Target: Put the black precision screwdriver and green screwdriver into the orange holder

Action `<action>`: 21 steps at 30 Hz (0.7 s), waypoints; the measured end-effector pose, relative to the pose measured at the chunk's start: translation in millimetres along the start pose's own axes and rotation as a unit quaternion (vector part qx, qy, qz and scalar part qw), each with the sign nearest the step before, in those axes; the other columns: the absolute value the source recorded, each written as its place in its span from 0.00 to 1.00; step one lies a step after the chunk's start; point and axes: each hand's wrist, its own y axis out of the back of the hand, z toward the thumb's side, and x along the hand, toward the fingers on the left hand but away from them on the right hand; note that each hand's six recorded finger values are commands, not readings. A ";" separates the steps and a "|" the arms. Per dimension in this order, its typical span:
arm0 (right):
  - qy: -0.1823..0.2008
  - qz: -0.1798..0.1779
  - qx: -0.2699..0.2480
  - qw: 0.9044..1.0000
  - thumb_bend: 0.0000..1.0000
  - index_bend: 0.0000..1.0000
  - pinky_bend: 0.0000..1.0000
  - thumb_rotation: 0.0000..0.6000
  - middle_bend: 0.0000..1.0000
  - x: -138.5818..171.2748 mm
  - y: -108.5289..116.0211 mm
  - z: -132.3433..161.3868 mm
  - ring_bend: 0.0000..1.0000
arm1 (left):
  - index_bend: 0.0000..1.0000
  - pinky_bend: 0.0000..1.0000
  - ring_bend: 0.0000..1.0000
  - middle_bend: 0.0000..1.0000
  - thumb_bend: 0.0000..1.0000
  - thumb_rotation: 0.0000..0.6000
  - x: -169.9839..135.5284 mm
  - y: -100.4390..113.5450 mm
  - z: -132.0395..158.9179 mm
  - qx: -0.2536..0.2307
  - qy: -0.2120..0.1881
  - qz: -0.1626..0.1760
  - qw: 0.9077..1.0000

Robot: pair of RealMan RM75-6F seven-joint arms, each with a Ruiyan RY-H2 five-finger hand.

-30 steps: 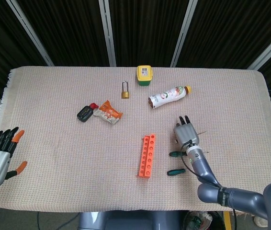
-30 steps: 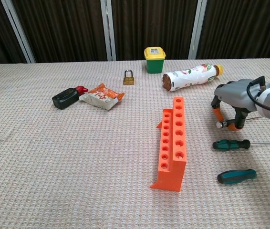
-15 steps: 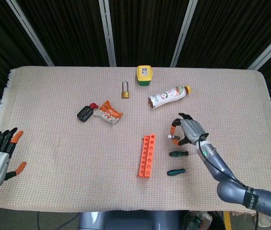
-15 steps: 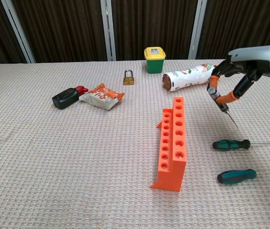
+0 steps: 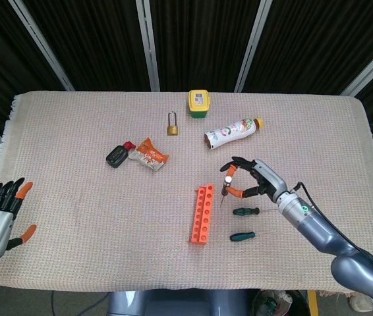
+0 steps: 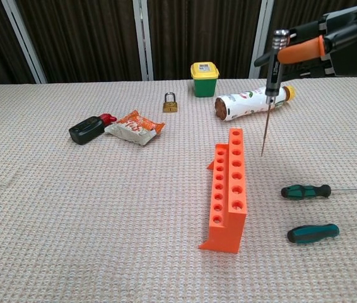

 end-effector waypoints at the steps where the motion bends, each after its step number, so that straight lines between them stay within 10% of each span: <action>1: 0.003 0.004 -0.006 1.000 0.38 0.65 0.00 1.00 0.30 2.3 -1.2 1.6 0.00 | 0.06 0.00 0.00 0.00 0.25 1.00 -0.2 0.0 -0.2 0.000 0.000 0.000 1.000; 21: 0.029 0.081 -0.019 0.996 0.38 0.65 0.00 1.00 0.30 11.8 -63.3 -3.2 0.00 | 0.05 0.00 0.00 0.00 0.26 1.00 -0.6 -3.2 -4.2 -0.003 0.005 -0.012 1.000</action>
